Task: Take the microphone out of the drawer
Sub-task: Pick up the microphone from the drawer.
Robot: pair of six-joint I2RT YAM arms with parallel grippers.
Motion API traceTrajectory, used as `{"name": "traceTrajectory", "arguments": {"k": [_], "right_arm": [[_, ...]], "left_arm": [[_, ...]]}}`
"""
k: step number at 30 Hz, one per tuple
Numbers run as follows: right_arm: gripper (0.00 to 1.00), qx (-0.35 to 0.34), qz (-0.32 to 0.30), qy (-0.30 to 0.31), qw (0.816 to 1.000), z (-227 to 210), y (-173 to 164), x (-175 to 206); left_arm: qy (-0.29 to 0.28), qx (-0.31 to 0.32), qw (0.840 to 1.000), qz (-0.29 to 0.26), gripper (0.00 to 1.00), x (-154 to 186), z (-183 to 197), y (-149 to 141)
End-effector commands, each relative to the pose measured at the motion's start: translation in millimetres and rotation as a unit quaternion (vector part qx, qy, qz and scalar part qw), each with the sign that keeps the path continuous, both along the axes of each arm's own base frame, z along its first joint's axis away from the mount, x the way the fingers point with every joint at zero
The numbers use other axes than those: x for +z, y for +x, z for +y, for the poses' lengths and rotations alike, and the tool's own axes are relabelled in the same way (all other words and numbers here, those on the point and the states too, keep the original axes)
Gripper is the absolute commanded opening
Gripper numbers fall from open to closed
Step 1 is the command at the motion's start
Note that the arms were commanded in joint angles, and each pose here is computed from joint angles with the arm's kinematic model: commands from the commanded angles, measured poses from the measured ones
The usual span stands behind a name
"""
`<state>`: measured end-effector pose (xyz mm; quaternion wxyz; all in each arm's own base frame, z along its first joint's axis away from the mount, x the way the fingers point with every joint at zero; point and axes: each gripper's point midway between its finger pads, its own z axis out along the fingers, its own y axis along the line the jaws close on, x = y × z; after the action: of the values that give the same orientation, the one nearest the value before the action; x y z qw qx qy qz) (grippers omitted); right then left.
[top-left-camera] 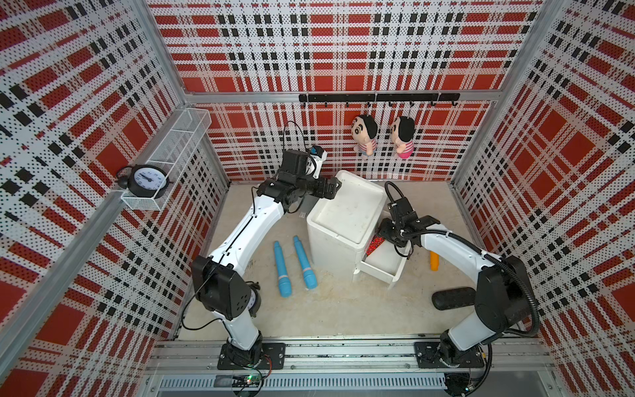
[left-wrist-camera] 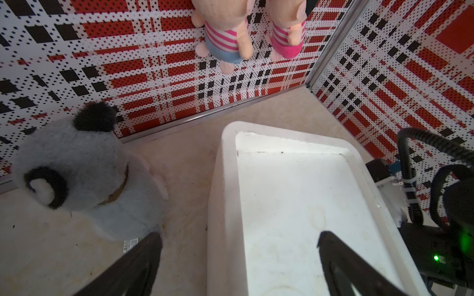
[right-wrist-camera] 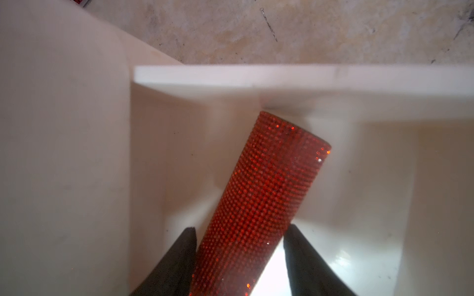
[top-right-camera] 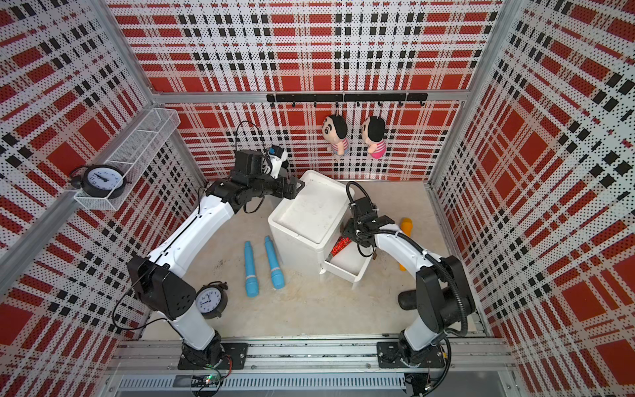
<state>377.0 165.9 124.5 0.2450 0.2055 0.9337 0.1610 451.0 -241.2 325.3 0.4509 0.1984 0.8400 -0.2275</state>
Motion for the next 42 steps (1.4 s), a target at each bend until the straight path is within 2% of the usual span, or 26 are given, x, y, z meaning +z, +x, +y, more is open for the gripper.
{"name": "traceTrajectory", "arguments": {"k": [1, 8, 14, 20, 24, 31, 42], "right_arm": [[0.55, -0.014, 0.0, 0.003, 1.0, 2, -3, -6], [0.53, -0.02, -0.004, -0.001, 1.0, -2, -6, -4], [0.58, -0.022, 0.003, 0.008, 1.0, 2, -6, -13], [0.56, -0.041, 0.0, 0.013, 0.999, 0, -8, -17], [0.42, -0.061, -0.008, 0.021, 0.998, -5, -11, -14], [0.33, -0.09, -0.037, 0.019, 0.995, -18, -14, 4], [0.09, -0.107, -0.074, 0.027, 0.991, -24, -14, 26]], "left_arm": [[-0.008, -0.001, 1.0, -0.016, 0.98, 10, 1, -1], [-0.011, -0.003, 1.0, -0.015, 0.98, 10, 0, -1], [-0.01, -0.002, 1.0, -0.014, 0.98, 9, 0, -1], [-0.009, -0.001, 1.0, -0.015, 0.98, 9, 1, -1], [-0.01, -0.002, 1.0, -0.013, 0.98, 8, 0, 0], [-0.011, -0.003, 1.0, -0.013, 0.98, 9, 0, -1], [-0.013, -0.003, 1.0, -0.011, 0.98, 7, -1, 1]]}}
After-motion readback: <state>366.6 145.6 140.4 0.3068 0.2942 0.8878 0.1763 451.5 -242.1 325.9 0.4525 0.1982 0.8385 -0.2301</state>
